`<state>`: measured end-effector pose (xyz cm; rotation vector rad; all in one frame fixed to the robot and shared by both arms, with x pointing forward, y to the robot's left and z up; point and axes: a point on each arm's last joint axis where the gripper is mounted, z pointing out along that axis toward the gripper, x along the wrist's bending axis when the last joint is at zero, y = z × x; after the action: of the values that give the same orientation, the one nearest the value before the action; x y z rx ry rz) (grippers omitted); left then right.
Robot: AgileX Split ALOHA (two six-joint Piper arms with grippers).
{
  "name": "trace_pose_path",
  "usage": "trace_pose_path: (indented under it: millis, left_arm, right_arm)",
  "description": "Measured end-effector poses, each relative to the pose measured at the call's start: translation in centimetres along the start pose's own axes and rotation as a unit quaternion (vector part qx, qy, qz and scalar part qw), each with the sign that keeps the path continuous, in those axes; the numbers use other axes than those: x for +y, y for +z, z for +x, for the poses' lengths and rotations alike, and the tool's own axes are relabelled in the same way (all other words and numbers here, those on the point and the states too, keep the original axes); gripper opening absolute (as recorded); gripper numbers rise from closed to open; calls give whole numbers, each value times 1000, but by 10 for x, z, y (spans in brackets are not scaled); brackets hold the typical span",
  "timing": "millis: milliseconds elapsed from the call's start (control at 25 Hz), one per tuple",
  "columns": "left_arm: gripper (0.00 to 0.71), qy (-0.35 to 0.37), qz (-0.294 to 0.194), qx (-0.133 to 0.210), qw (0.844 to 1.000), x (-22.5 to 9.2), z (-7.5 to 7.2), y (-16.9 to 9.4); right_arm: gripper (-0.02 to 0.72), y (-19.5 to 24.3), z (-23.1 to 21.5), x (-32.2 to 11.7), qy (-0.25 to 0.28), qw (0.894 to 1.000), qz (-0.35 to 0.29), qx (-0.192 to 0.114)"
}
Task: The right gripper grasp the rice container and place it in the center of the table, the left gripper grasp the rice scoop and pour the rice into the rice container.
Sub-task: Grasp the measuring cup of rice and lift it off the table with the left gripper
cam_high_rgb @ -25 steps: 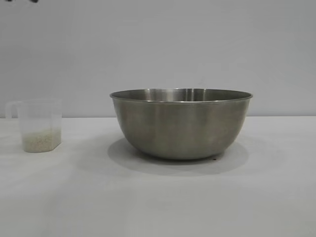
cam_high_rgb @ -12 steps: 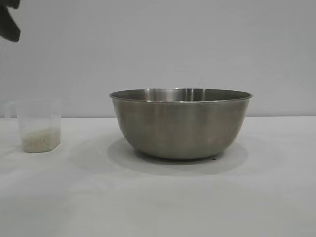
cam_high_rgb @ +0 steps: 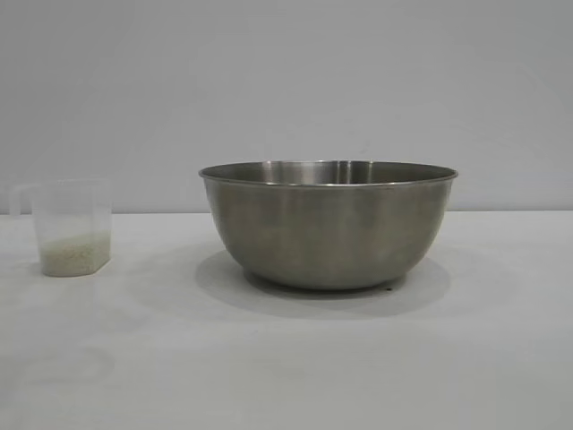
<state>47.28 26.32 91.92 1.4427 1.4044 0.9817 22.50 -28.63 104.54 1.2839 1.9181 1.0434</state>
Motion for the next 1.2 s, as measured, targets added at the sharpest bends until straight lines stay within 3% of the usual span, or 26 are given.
trace_pose_path:
  millis: [120, 400, 760, 960, 1080, 1200]
  left_arm:
    - [321, 20, -8, -11, 1000, -16, -1, 6]
    - [321, 33, 55, -9, 998, -52, 0, 16]
    - [321, 26, 55, 9, 998, -54, 2, 21]
    - [146, 32, 63, 5, 997, -60, 1, 30]
    - [162, 46, 61, -10, 997, -61, -2, 34]
    - [280, 54, 59, -16, 997, -60, -4, 37]
  right_arm:
    - [422, 0, 0, 0, 0, 1000, 0, 0]
    - [422, 0, 0, 0, 0, 1000, 0, 0]
    - [422, 0, 0, 0, 1, 1000, 0, 0]
    - [422, 0, 0, 0, 1, 1000, 0, 0]
    - [422, 0, 0, 0, 1, 1000, 0, 0]
    - [422, 0, 0, 0, 1, 1000, 0, 0]
